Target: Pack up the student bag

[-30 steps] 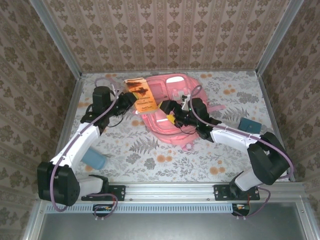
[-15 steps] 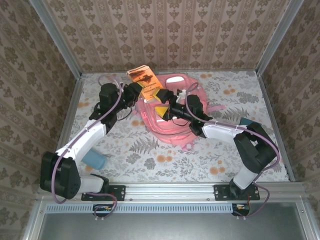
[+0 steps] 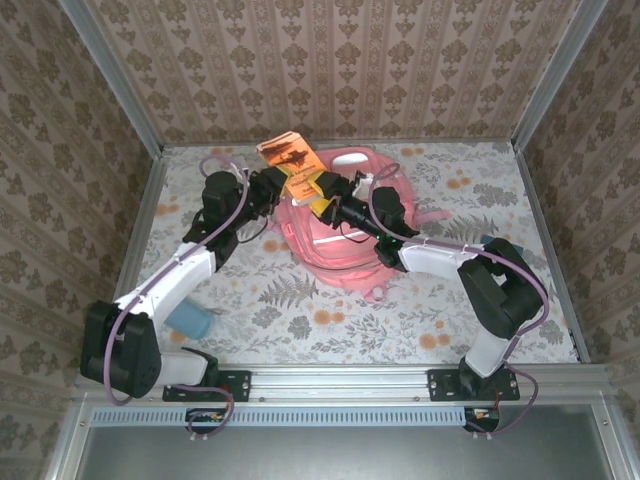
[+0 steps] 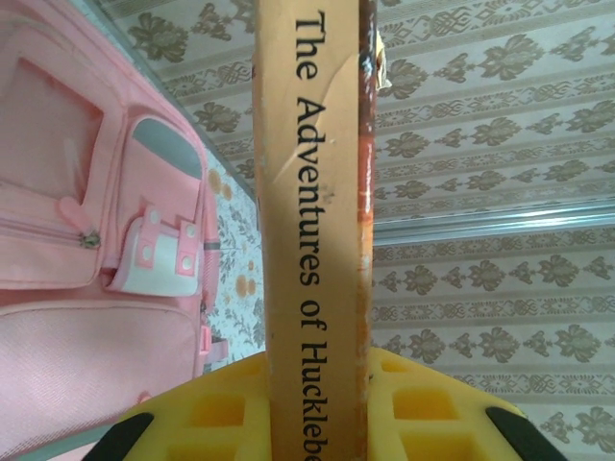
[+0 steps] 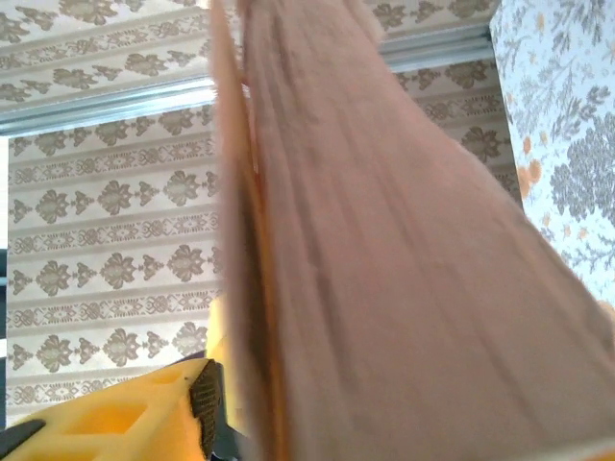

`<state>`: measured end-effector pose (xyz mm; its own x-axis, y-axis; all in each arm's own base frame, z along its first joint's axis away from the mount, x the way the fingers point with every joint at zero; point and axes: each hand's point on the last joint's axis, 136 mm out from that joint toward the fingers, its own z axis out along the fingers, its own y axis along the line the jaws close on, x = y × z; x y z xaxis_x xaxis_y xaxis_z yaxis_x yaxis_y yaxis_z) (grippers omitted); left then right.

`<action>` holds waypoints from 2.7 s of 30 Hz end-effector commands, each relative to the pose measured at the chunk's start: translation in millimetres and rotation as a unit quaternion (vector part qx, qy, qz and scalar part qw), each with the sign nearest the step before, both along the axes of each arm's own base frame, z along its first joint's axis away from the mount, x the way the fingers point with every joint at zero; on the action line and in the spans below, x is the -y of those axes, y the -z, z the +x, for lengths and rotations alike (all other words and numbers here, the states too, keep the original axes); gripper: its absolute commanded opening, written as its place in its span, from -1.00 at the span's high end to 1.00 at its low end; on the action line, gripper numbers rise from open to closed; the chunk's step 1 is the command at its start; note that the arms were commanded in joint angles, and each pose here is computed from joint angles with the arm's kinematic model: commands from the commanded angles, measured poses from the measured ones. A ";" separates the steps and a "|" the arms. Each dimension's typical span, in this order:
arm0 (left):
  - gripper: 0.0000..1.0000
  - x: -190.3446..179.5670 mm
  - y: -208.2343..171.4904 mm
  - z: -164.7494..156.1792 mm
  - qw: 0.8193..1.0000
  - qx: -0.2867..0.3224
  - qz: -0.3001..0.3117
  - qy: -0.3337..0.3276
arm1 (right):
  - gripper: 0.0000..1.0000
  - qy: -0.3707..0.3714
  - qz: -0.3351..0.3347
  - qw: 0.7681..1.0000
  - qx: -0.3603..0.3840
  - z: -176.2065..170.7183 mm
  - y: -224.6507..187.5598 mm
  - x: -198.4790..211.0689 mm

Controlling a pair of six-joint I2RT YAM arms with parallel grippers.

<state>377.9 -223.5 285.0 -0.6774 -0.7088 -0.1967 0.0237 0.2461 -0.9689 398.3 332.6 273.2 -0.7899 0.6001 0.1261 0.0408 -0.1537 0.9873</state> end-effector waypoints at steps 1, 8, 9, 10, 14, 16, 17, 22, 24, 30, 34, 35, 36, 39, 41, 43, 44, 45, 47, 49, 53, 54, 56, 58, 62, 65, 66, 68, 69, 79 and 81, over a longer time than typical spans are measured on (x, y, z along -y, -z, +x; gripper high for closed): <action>0.63 4.3 -17.6 -1.9 0.999 0.027 -0.027 0.008 | 0.05 0.030 0.017 0.999 0.023 5.0 -11.9 10.9; 0.33 4.2 -5.0 -6.9 1.000 0.017 -0.015 0.014 | 0.65 0.045 -0.011 0.998 0.035 3.4 -9.4 19.0; 0.06 3.5 0.4 -8.0 1.000 0.010 -0.004 0.014 | 0.67 0.051 -0.025 0.998 0.032 2.5 -4.3 22.4; -0.14 2.2 4.4 -9.1 1.000 0.007 0.010 0.015 | 0.70 0.056 -0.037 0.997 0.032 1.9 -2.4 26.3; -0.60 -4.9 30.8 -19.1 0.991 -0.008 0.127 0.035 | 0.74 0.066 -0.132 0.988 0.038 -3.7 10.8 46.5; -0.69 -8.6 44.2 -25.3 0.980 -0.009 0.191 0.055 | 0.74 0.071 -0.203 0.976 0.032 -9.3 22.9 61.9; -0.73 -9.4 49.1 -28.7 0.973 -0.004 0.221 0.069 | 0.74 0.076 -0.243 0.966 0.032 -12.7 28.5 72.1; -0.90 -4.5 73.3 -48.6 0.931 0.027 0.330 0.152 | 0.75 0.116 -0.372 0.920 0.035 -34.5 34.6 132.4; -0.98 7.5 79.0 -58.9 0.910 0.048 0.364 0.192 | 0.75 0.134 -0.406 0.903 0.024 -41.9 37.7 157.6; -1.00 51.5 88.3 -75.2 0.851 0.096 0.436 0.276 | 0.76 0.195 -0.479 0.856 -0.009 -65.7 35.8 229.4; -0.97 93.3 96.1 -82.1 0.803 0.139 0.475 0.332 | 0.77 0.224 -0.500 0.836 -0.034 -77.6 37.9 261.9; -0.95 100.7 99.2 -82.3 0.789 0.148 0.489 0.342 | 0.77 0.230 -0.500 0.834 -0.040 -80.0 39.0 267.0; -0.92 109.5 104.5 -82.9 0.772 0.154 0.504 0.356 | 0.77 0.236 -0.499 0.833 -0.047 -82.5 40.7 271.9; -0.75 129.2 118.8 -81.4 0.729 0.158 0.538 0.393 | 0.77 0.248 -0.492 0.833 -0.056 -88.0 42.7 281.3; -0.66 140.5 129.5 -83.3 0.702 0.145 0.553 0.424 | 0.77 0.252 -0.491 0.831 -0.063 -90.7 43.8 286.5; -0.62 148.8 139.9 -83.2 0.678 0.129 0.573 0.442 | 0.77 0.252 -0.492 0.830 -0.068 -92.1 45.6 290.1; -0.62 153.6 145.6 -82.9 0.666 0.127 0.583 0.448 | 0.77 0.253 -0.492 0.830 -0.071 -93.1 46.7 292.0; -0.63 158.0 149.0 -83.1 0.655 0.128 0.592 0.452 | 0.76 0.255 -0.492 0.829 -0.074 -93.6 48.0 294.1; -0.64 163.9 159.1 -81.0 0.635 0.126 0.611 0.456 | 0.77 0.260 -0.491 0.828 -0.080 -95.0 51.5 298.9; -0.64 168.7 166.8 -79.7 0.618 0.123 0.625 0.461 | 0.77 0.265 -0.490 0.826 -0.085 -96.5 54.6 303.8; -0.54 178.5 183.7 -78.8 0.592 0.118 0.637 0.479 | 0.76 0.274 -0.486 0.825 -0.096 -100.3 60.5 313.6; -0.51 180.5 187.4 -78.1 0.588 0.116 0.639 0.482 | 0.76 0.275 -0.484 0.825 -0.099 -101.1 62.2 315.8; -0.47 182.6 192.3 -74.0 0.582 0.114 0.647 0.479 | 0.76 0.275 -0.480 0.827 -0.103 -101.8 64.6 318.6; -0.42 182.3 197.5 -68.3 0.575 0.109 0.658 0.474 | 0.76 0.274 -0.476 0.829 -0.105 -101.5 66.0 319.7; -0.38 184.0 205.1 -61.5 0.566 0.105 0.670 0.469 | 0.76 0.269 -0.469 0.835 -0.104 -100.3 68.4 317.2; -0.39 184.7 209.8 -59.2 0.557 0.107 0.675 0.472 | 0.76 0.265 -0.464 0.839 -0.106 -99.0 71.3 315.0; -0.43 183.8 211.5 -58.4 0.554 0.106 0.677 0.473 | 0.76 0.264 -0.463 0.839 -0.107 -99.0 72.7 314.5; -0.51 182.5 213.6 -56.2 0.546 0.107 0.684 0.472 | 0.76 0.263 -0.459 0.842 -0.107 -98.3 73.4 313.4; -0.54 182.0 214.8 -56.2 0.542 0.109 0.685 0.474 | 0.76 0.262 -0.459 0.842 -0.106 -97.7 73.5 313.0; -0.28 175.0 203.2 -39.0 0.510 0.121 0.724 0.448 | 0.75 0.259 -0.450 0.848 -0.107 -95.6 71.3 310.1; -0.04 176.9 194.5 -36.8 0.515 0.129 0.725 0.439 | 0.75 0.258 -0.450 0.849 -0.105 -95.6 69.0 309.5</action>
